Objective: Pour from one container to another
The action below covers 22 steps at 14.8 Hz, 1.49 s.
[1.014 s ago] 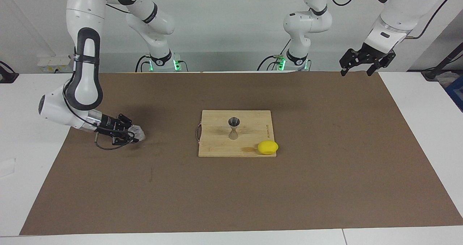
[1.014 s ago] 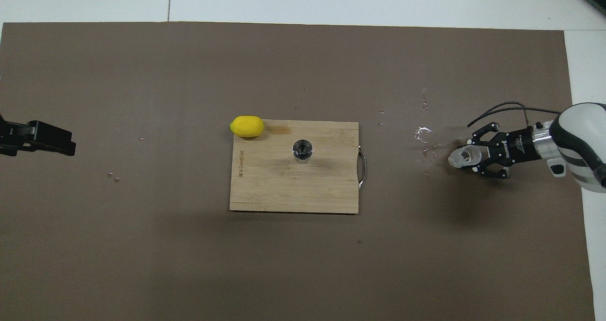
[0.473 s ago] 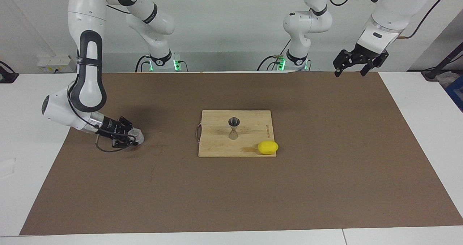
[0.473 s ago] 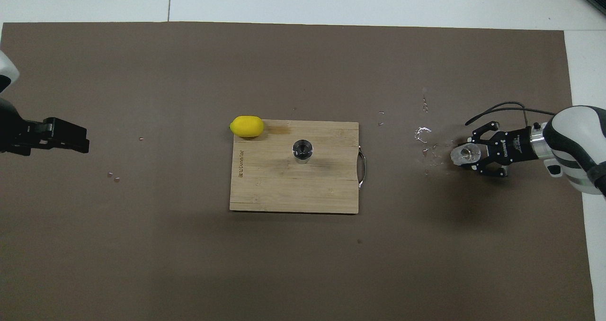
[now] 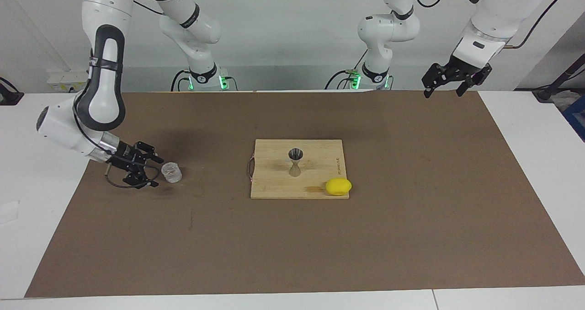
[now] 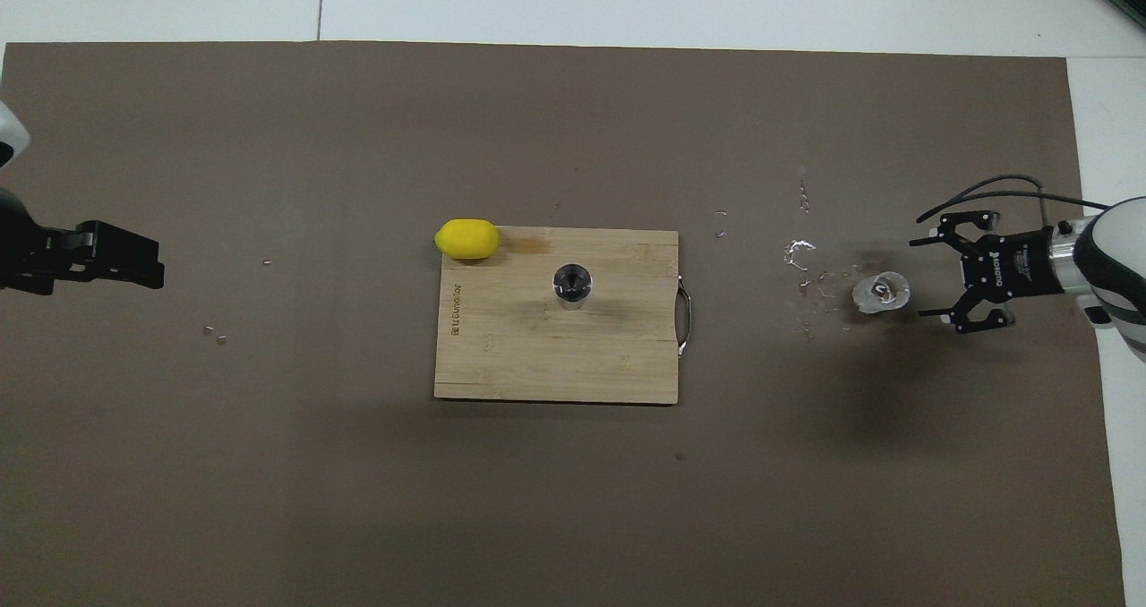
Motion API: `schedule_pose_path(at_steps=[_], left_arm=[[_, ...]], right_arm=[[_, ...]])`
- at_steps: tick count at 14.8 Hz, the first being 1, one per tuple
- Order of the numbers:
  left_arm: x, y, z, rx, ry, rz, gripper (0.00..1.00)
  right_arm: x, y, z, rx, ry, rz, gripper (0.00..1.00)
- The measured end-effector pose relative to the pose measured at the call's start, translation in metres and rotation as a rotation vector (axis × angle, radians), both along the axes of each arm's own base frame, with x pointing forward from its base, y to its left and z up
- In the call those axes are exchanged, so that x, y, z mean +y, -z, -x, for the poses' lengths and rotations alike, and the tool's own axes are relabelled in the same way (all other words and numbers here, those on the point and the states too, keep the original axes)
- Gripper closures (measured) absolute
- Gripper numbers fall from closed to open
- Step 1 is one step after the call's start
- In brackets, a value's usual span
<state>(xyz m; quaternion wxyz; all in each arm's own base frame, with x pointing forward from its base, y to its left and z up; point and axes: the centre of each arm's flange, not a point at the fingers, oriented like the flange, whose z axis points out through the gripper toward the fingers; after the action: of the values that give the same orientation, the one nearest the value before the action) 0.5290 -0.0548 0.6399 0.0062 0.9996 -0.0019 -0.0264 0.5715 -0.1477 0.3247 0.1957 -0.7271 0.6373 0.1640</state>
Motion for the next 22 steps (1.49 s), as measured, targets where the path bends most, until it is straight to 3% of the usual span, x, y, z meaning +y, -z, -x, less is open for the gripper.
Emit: schedule_pose_path(at_steps=[3, 8, 12, 15, 22], left_arm=[[0.005, -0.001, 0.0, -0.002, -0.009, 0.0, 0.0], [0.029, -0.001, -0.003, -0.011, -0.014, 0.003, 0.0], [0.043, -0.002, -0.004, -0.021, -0.008, 0.005, 0.0], [0.047, -0.002, -0.005, -0.022, -0.009, 0.005, 0.0], [0.047, -0.002, -0.005, -0.022, -0.009, 0.005, 0.0]], right_arm=[[0.014, -0.044, 0.004, -0.052, -0.198, 0.13, 0.0], [0.083, -0.086, 0.007, -0.17, -0.653, 0.17, 0.0], [0.153, -0.137, 0.011, -0.217, -0.986, 0.324, 0.0], [0.187, -0.186, 0.011, -0.259, -1.082, 0.404, 0.0], [0.2, -0.269, 0.008, -0.313, -1.176, 0.501, 0.0]])
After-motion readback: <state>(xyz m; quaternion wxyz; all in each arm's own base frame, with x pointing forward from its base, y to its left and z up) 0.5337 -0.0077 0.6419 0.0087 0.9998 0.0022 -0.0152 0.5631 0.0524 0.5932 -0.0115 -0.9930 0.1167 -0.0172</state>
